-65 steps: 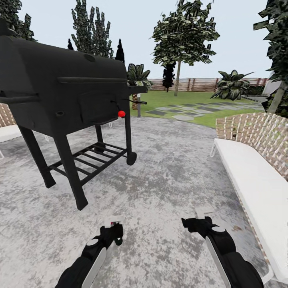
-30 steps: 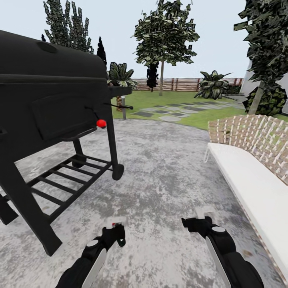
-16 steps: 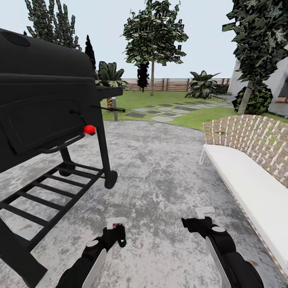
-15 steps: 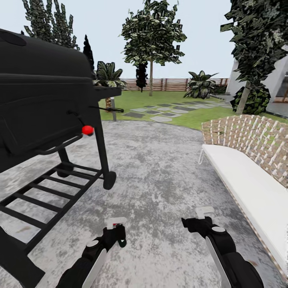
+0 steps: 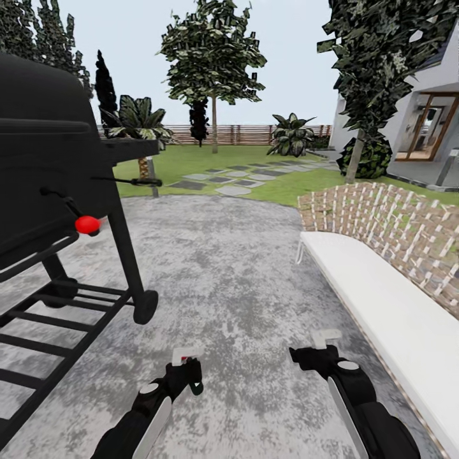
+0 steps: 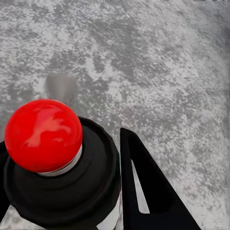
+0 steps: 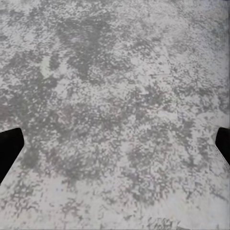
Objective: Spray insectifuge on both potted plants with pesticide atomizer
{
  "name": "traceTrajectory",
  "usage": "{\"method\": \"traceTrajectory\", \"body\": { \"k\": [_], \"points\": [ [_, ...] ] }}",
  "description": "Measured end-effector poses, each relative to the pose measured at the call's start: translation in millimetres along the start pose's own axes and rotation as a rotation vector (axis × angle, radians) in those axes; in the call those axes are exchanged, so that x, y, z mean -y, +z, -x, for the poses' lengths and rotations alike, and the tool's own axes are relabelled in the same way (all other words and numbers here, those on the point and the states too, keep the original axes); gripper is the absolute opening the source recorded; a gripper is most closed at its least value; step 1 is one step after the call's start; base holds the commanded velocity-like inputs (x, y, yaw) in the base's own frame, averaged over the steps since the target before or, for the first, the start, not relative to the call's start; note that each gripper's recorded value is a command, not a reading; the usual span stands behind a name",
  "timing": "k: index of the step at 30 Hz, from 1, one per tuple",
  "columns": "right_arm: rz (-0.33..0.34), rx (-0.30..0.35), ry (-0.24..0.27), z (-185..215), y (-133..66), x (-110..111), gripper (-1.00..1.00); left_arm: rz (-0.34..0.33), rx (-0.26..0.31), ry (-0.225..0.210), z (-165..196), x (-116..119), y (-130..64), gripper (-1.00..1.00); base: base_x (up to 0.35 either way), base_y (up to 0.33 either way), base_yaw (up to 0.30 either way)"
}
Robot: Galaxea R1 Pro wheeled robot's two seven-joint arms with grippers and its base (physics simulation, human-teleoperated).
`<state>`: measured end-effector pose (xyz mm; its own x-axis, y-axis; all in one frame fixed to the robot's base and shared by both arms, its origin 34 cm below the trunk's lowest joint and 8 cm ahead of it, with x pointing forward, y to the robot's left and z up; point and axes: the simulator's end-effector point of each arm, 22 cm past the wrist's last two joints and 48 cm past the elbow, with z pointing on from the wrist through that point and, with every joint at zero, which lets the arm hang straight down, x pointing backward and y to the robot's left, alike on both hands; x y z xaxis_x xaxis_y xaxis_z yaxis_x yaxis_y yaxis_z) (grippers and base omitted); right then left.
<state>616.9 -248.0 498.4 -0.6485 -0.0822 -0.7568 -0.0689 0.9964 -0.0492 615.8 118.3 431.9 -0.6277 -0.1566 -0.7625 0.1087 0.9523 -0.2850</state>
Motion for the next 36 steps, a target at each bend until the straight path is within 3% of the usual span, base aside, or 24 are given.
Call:
{"method": "traceTrajectory", "body": {
  "k": [8, 19, 22, 25, 26, 31, 36],
  "points": [
    [0.000, 0.000, 0.000, 0, 0.0, 0, 1.00, 0.001, -0.005, -0.002, -2, -1, 0.3, -1.00, 0.321, 0.000, -0.002],
    [0.003, -0.003, -0.001, 0, -0.5, -1, 1.00, 0.014, 0.092, 0.013, 38, 0, 6.1, -1.00, 0.321, 0.000, 0.000],
    [0.004, -0.003, -0.004, 0, -0.5, -2, 1.00, 0.017, 0.162, 0.023, 55, 0, 3.7, -1.00, 0.321, 0.000, 0.000],
    [0.003, -0.002, -0.005, 0, -0.6, -2, 1.00, 0.037, 0.322, 0.061, 99, 11, -20.1, -1.00, 0.322, 0.000, 0.000],
    [0.002, -0.002, -0.005, 0, -0.5, -1, 1.00, 0.034, 0.349, 0.080, 103, 20, -28.9, -1.00, 0.322, 0.000, 0.000],
    [0.001, -0.002, -0.004, 0, -0.4, -1, 1.00, 0.016, 0.391, 0.104, 110, 36, -43.4, -1.00, 0.322, 0.000, 0.000],
    [0.001, -0.007, -0.004, -2, -0.1, -1, 1.00, -0.005, 0.362, 0.103, 108, 47, -44.3, -1.00, 0.322, 0.003, 0.000]
  ]
}}
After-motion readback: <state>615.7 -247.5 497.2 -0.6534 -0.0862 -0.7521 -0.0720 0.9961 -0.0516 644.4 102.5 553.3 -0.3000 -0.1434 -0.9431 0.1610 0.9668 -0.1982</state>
